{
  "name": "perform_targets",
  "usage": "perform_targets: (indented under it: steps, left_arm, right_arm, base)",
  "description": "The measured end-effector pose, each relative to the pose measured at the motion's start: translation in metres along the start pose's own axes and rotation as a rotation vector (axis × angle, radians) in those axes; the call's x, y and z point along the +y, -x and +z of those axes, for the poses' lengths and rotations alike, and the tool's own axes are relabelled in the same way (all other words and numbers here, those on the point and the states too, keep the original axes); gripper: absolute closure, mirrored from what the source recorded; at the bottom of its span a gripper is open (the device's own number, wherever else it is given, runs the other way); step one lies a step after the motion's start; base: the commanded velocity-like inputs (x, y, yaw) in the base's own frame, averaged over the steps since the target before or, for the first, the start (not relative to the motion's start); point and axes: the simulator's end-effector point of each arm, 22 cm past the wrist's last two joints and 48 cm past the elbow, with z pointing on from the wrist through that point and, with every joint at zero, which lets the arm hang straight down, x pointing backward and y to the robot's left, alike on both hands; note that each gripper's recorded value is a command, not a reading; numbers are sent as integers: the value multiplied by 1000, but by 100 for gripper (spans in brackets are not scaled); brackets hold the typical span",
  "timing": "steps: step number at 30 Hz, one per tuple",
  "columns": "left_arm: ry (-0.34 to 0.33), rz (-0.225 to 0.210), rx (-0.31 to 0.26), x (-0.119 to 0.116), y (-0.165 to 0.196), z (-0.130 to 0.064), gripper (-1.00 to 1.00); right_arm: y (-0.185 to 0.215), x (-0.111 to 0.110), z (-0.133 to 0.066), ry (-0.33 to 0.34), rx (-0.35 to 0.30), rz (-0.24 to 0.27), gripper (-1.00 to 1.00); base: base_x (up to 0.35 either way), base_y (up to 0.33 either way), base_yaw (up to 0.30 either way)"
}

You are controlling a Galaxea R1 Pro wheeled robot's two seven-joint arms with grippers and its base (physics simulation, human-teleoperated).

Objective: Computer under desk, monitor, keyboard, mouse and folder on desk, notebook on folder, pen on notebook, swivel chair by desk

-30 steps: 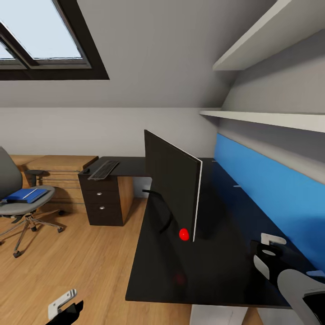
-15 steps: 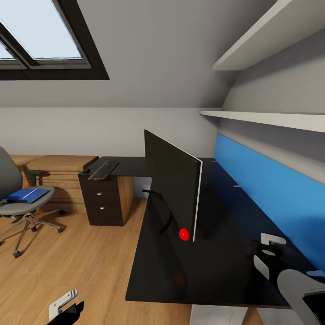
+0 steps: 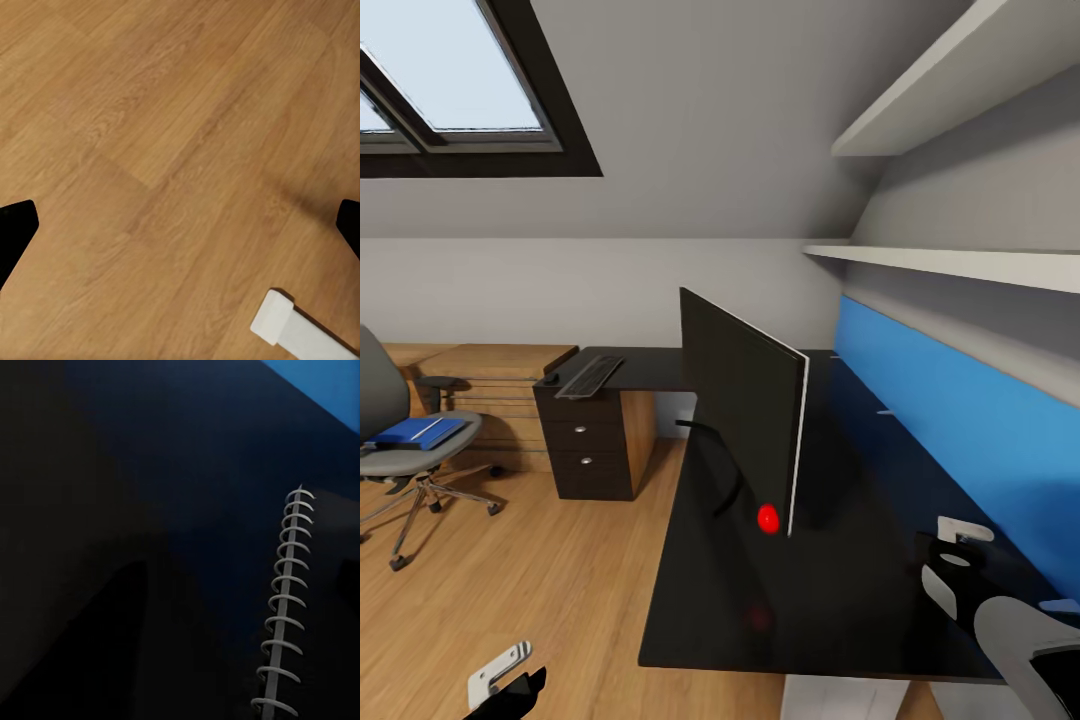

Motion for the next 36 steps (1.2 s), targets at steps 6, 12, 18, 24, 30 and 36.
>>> perform_targets:
  steps: [6,12,18,24,30,36]
  left_arm:
    - [1,0,1,0,-1,0,-100]
    - [0,-1,1,0,0,0,-100]
    - [0,0,1,0,-1,0,-100]
    - [0,0,2,0,-1,0,-100]
    - [1,0,2,1,-1,0,-100]
    - [2,1,3,0,2,-4,-100]
  right_arm:
    - [-1,1,0,2,2,-12,-100]
    - [0,2,0,2,-1,3,-100]
    - [1,1,0,2,-1,4,-100]
    - [1,1,0,2,-1,4,-100]
    - [1,2,0,2,-2,2,-100]
    - [-1,-1,-3,-1,9,-4,-100]
  base:
    - [-171,120,0]
    - [-167,31,0]
    - [-47,5,0]
    - [-8,1,0]
    - [0,0,0]
    - [0,0,0]
